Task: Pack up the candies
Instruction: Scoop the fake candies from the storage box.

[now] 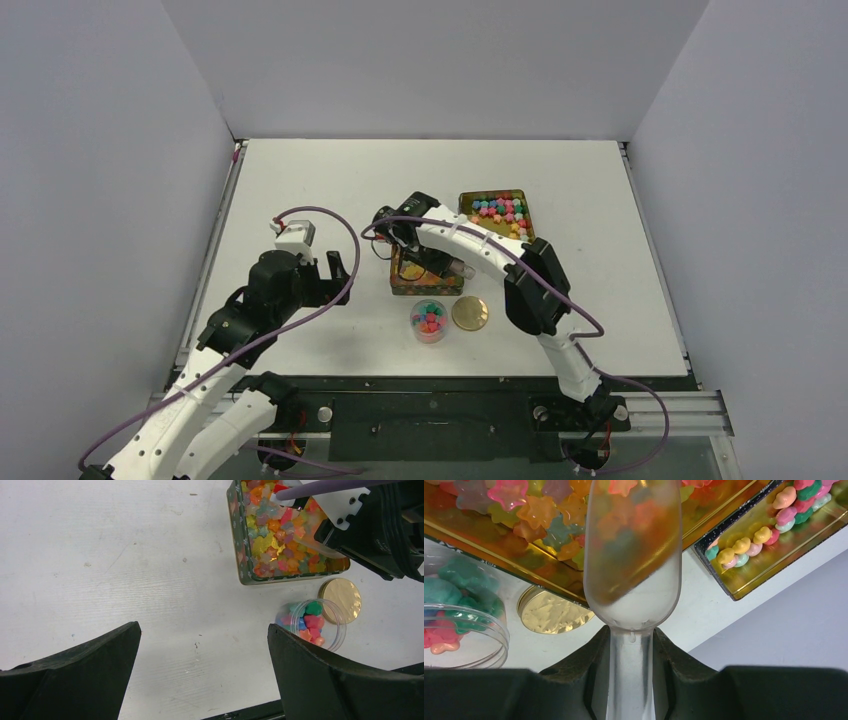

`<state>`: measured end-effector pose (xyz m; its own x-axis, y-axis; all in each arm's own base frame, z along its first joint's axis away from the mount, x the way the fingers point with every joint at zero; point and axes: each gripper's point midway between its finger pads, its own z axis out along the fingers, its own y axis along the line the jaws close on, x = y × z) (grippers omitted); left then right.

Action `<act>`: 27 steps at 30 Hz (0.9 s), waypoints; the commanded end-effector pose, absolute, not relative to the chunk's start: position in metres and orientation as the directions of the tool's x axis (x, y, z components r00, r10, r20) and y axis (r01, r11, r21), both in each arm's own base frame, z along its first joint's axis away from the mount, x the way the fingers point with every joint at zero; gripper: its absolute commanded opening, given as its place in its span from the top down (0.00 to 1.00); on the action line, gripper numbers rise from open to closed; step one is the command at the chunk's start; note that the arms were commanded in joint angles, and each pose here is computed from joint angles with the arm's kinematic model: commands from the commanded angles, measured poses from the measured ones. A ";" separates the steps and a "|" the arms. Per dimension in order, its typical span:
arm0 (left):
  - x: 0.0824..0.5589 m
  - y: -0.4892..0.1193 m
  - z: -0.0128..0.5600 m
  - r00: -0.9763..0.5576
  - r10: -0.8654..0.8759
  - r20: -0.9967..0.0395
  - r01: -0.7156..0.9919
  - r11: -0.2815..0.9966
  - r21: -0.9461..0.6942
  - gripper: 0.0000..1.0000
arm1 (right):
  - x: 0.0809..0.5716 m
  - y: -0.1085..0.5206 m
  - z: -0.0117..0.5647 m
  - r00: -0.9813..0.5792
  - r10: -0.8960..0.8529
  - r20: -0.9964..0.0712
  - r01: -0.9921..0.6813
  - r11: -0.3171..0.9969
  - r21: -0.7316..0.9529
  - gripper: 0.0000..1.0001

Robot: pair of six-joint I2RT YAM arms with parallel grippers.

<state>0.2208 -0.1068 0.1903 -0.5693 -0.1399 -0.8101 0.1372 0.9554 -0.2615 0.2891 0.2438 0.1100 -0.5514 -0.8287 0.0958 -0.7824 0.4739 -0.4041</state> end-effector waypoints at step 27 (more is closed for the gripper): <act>0.231 -0.103 0.189 -0.572 -0.155 -0.805 0.102 0.961 -0.257 0.04 | 0.357 0.304 0.078 -0.527 -0.829 -0.189 -0.758 0.559 -0.336 1.00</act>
<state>0.2258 -0.1028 0.1816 -0.5935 -0.1395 -0.7926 0.1058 0.9628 -0.2487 0.3373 0.2803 0.0710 -0.5497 -0.8317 -0.0777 -0.7659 0.5389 -0.3505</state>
